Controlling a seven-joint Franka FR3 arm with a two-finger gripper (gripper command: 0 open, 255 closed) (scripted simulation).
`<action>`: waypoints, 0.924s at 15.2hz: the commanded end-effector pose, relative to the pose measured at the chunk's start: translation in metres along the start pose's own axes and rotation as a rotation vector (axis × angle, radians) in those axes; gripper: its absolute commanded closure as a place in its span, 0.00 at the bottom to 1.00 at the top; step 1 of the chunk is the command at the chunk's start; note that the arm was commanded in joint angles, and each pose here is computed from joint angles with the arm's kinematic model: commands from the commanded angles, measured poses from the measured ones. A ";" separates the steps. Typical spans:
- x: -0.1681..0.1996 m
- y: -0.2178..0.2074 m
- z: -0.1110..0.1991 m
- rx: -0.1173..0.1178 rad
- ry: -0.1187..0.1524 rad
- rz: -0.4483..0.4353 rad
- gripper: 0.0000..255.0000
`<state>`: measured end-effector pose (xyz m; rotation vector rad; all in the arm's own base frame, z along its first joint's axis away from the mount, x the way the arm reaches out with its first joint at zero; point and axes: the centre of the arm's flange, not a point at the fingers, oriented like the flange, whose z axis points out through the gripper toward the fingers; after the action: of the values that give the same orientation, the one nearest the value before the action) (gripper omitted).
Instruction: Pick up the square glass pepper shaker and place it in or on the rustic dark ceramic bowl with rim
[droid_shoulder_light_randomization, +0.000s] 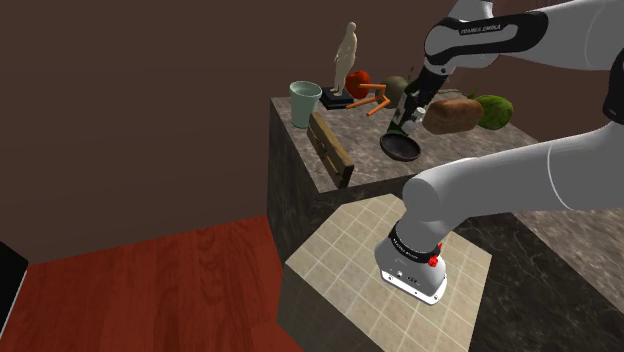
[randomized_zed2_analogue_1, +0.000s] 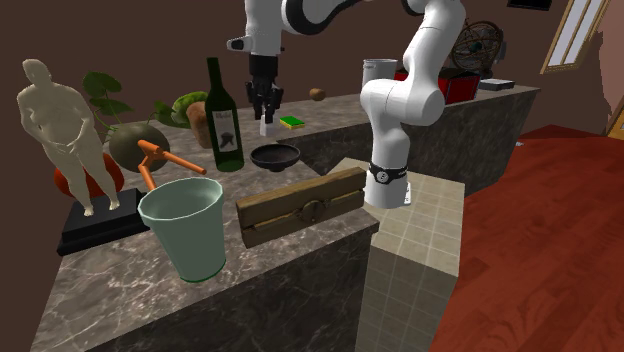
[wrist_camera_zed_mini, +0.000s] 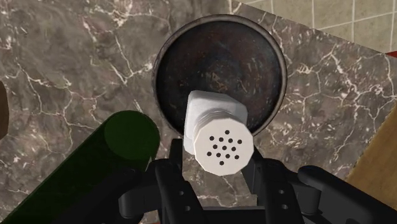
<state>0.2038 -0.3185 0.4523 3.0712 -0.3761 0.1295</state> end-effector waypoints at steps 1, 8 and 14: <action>-0.001 0.000 0.012 0.000 0.000 0.000 1.00; -0.003 -0.001 0.030 0.000 0.000 0.000 1.00; -0.003 -0.001 0.030 0.000 0.000 0.000 0.00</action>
<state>0.2039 -0.3184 0.4225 3.0710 -0.3760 0.1302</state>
